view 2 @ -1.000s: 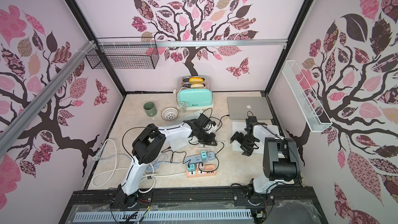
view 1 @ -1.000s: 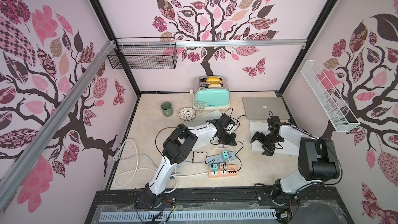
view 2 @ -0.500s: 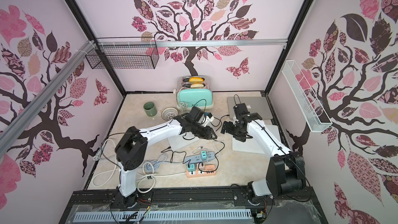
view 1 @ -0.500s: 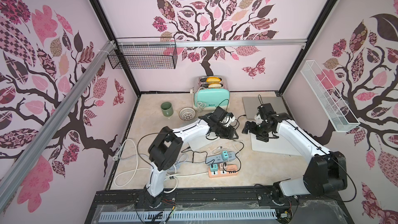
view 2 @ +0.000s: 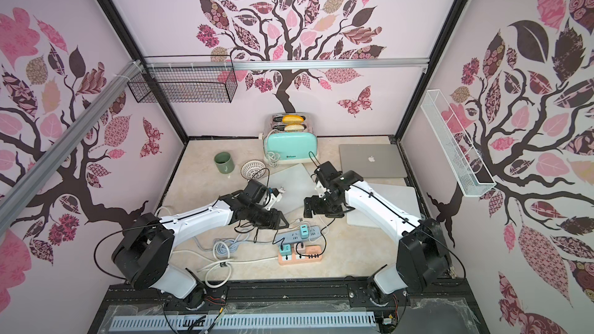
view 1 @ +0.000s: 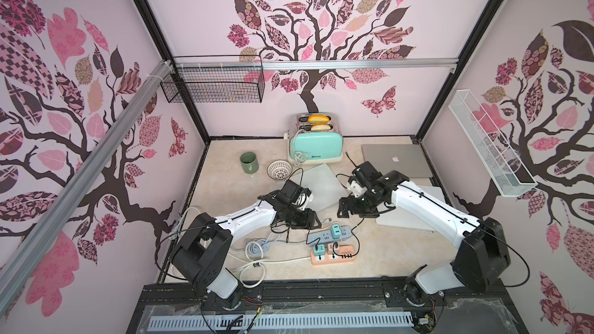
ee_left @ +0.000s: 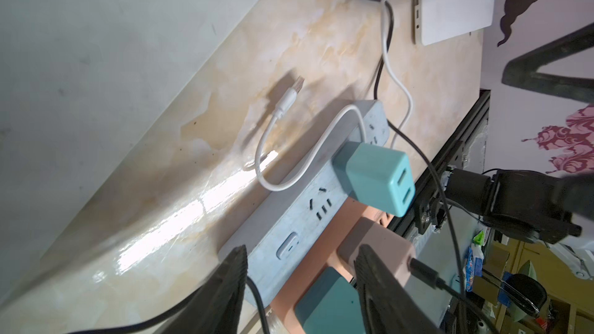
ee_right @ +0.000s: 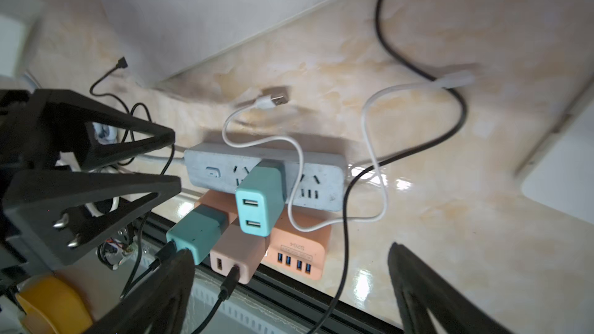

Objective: Unplug the laptop charger
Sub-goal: Remove the plug from the socket.

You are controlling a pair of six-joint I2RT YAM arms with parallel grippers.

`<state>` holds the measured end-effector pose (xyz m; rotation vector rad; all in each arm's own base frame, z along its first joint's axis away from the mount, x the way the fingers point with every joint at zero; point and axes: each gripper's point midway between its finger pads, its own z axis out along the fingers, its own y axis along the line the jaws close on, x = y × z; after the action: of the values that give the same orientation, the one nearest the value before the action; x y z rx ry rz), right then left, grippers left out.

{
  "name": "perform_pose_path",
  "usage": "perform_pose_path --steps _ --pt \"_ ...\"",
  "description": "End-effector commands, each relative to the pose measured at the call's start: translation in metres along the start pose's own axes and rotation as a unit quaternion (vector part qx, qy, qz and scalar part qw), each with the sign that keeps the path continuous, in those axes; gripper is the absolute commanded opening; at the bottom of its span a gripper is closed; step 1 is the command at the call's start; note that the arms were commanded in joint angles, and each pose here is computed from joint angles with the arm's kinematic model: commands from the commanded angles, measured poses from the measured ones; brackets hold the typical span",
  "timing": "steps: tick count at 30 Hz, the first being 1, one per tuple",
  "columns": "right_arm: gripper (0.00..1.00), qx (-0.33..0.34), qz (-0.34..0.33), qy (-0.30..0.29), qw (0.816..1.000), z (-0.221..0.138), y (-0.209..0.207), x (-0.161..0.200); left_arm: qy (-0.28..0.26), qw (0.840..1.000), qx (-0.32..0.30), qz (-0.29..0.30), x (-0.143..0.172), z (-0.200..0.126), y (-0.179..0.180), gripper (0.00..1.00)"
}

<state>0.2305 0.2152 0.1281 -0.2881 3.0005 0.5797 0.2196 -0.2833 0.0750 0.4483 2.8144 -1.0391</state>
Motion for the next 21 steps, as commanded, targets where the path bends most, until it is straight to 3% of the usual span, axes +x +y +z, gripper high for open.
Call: perform_pose_path --steps 1,12,21 --pt "0.95 -0.005 -0.017 0.018 1.0 0.01 0.012 -0.001 -0.019 1.0 0.002 0.013 -0.006 0.001 -0.008 0.57" --pt "0.91 0.018 -0.038 0.074 0.996 0.042 0.015 0.019 0.0 0.997 -0.071 0.023 0.031 0.025 0.02 0.59" --pt "0.81 0.034 -0.05 0.107 0.992 0.063 0.012 0.028 0.0 0.994 -0.108 0.022 0.031 0.032 0.037 0.61"
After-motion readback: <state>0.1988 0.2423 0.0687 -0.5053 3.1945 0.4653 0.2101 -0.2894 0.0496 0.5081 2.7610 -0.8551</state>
